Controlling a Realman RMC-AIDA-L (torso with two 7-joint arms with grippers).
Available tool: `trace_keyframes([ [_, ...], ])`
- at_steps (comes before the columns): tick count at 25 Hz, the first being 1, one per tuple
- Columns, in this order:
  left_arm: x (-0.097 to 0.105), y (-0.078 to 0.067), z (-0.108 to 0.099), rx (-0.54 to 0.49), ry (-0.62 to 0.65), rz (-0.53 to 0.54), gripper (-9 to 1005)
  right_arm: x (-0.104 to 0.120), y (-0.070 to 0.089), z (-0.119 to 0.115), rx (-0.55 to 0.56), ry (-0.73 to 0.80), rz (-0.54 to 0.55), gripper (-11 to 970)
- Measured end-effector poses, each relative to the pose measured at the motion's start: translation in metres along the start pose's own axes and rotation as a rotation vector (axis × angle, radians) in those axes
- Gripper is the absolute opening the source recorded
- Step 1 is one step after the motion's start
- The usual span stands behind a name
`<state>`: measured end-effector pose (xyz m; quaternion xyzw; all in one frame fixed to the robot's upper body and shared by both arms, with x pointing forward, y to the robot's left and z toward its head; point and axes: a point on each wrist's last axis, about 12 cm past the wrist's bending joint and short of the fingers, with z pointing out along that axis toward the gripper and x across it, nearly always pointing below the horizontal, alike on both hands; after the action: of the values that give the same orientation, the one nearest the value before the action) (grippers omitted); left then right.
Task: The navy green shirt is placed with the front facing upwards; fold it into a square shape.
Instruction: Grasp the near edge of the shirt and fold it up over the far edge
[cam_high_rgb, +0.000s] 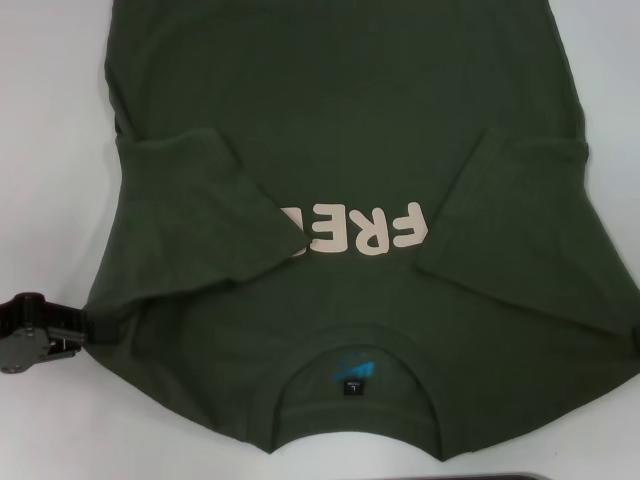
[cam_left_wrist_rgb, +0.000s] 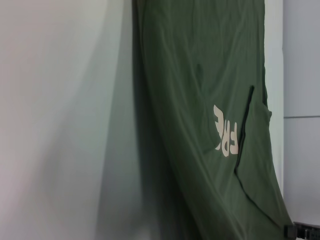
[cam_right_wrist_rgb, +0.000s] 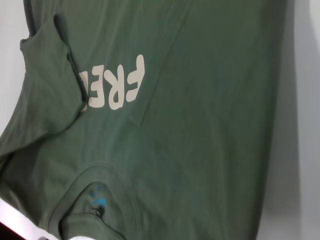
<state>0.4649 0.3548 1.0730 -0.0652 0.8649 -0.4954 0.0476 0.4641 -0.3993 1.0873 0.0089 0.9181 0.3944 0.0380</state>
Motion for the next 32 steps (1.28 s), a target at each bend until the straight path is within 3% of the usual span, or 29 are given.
trace_keyframes([
  [14, 0.008, 0.002, -0.001, 0.0, 0.043, -0.001, 63, 0.005, 0.001, -0.001, -0.024, 0.016, -0.008, 20],
  [22, -0.018, -0.026, 0.004, 0.045, 0.092, 0.109, 62, -0.019, 0.022, -0.004, -0.074, 0.025, -0.109, 20],
  [28, -0.047, -0.046, 0.017, 0.057, 0.037, 0.117, 62, -0.047, 0.042, -0.003, -0.11, -0.03, -0.168, 19],
  [32, -0.062, -0.058, 0.026, 0.074, 0.003, 0.11, 62, -0.056, 0.047, -0.005, -0.136, -0.091, -0.168, 19],
])
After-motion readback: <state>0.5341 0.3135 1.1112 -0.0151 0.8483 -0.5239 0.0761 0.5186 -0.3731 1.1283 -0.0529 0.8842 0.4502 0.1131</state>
